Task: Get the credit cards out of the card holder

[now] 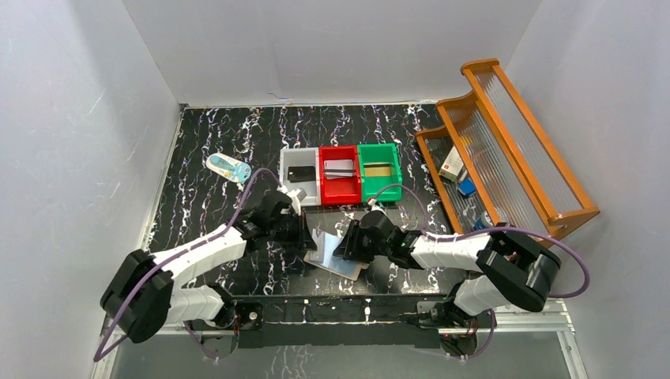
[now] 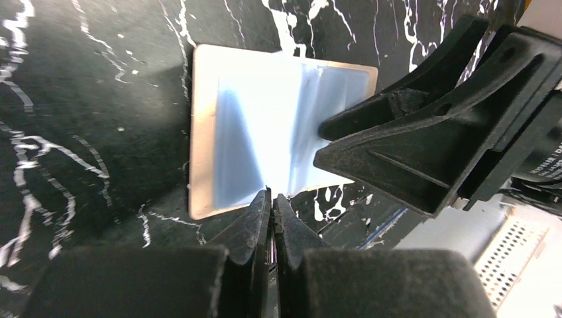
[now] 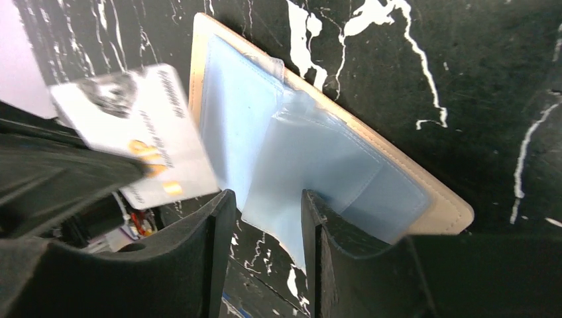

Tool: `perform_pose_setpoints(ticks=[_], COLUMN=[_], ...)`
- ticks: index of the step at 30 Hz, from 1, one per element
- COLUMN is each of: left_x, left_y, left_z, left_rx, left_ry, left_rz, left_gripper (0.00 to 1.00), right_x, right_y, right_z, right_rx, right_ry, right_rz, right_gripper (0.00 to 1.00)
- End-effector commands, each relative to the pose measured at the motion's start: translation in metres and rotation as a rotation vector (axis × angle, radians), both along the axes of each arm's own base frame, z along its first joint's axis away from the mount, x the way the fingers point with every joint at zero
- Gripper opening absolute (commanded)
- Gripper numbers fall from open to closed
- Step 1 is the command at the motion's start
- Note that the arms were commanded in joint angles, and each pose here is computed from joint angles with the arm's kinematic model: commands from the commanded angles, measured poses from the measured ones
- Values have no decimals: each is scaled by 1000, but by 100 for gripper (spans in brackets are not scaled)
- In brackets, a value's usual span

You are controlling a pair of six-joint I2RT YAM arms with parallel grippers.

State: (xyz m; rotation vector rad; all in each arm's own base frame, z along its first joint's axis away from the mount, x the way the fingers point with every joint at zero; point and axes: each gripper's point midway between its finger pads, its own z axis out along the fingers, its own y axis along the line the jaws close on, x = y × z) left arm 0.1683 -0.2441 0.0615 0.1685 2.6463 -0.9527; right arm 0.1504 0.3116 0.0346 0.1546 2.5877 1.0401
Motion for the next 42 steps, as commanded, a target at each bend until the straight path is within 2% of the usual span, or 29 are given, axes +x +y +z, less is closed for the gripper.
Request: perform_pose_setpoints(ticks=[1,8,13,17,20,24,27,32,39,42], left_x=[10,16,17,15,11,7,-2,-16,-23,-25], left_y=[21,43,47,47,37,23,14,6,2,1], left_z=[21,42,57,56,60,82,95,103,117,117], left_rx=[98,151,124,108,-5,-271,-387,-484,-575,-595], left_ry=[-102,-194,-246,-227,-176,-132,-123,-101,-120,-133], left_rz=[33,90,118,97,48,-15,-81,-157,-199,-215], left_gripper=[0,0,0,0,0,0,0,0,0,0], right_x=[2,12,15,17,16,13,8,2,3,-1], right_y=[-18,-4,-5,-12,-14,-11,-2,15,25,29], right_z=[-2,43,72,81,84,84,90,117,145,147], right_rx=[-144,-62,11,66,120,181,245,411,555,568], right_ry=[-36,-132,-188,-225,-247,-255,-264,-315,-364,-362], right_rz=[29,58,28,-25,-40,-31,8,86,161,207], right_gripper=[50,54,60,67,73,76,76,73,60,54])
